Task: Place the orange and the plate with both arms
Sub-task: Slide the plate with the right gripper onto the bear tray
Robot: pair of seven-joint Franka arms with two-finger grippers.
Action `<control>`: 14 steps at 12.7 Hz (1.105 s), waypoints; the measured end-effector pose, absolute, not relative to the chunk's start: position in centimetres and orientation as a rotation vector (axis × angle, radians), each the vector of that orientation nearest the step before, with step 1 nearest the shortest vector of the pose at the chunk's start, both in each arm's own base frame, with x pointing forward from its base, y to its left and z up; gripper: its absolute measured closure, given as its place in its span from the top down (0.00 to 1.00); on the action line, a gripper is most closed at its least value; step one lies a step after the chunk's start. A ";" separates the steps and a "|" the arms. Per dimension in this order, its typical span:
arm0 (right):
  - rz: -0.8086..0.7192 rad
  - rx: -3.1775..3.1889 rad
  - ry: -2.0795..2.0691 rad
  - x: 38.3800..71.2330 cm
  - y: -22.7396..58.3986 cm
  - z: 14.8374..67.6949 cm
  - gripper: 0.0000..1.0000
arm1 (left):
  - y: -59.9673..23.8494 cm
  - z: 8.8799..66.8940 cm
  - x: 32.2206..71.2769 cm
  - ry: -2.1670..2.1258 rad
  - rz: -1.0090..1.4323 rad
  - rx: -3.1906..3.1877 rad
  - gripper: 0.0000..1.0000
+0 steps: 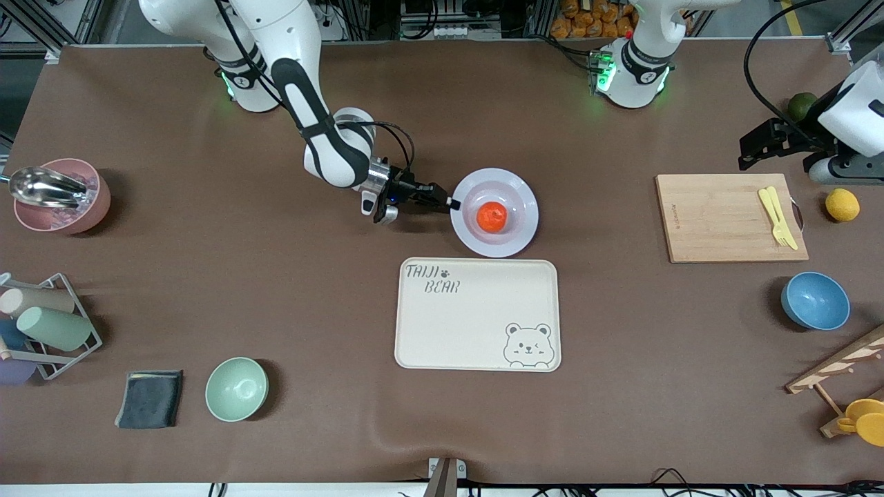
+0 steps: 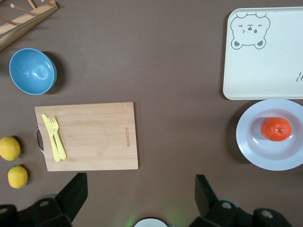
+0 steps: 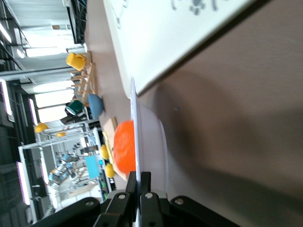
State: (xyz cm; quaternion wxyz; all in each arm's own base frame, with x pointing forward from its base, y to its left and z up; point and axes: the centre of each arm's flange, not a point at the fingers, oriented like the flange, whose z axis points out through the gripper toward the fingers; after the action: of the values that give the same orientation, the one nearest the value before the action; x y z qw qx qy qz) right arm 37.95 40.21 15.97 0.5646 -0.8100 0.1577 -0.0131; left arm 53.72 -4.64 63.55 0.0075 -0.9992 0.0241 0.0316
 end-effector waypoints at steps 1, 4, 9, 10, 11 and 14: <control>-0.033 -1.889 0.390 38.4 40.3 16.9 0.04 | -4.7 63.6 53.7 0.079 0.096 -3.124 1.00; -0.081 -1.840 0.438 41.5 39.3 18.9 0.04 | -4.6 64.1 53.8 0.087 0.077 -3.126 1.00; -0.161 -1.749 0.516 48.7 38.0 21.0 0.04 | -4.5 64.8 53.8 0.083 0.053 -3.127 1.00; -0.167 -1.749 0.522 49.7 38.2 20.0 0.04 | -4.5 64.8 53.8 0.083 0.053 -3.127 1.00; -0.171 -1.752 0.529 50.8 38.4 18.6 0.04 | -4.5 64.8 53.8 0.082 0.052 -3.127 1.00; -0.187 -1.776 0.556 53.2 38.7 14.6 0.04 | -4.5 64.8 53.8 0.083 0.054 -3.127 1.00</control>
State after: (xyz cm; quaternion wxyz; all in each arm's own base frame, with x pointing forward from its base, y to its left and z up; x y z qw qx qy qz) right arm 53.22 38.69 14.63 0.5938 -0.7641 0.2390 -0.0805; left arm 53.80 -4.49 64.78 0.0064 -0.9995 0.0264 0.0171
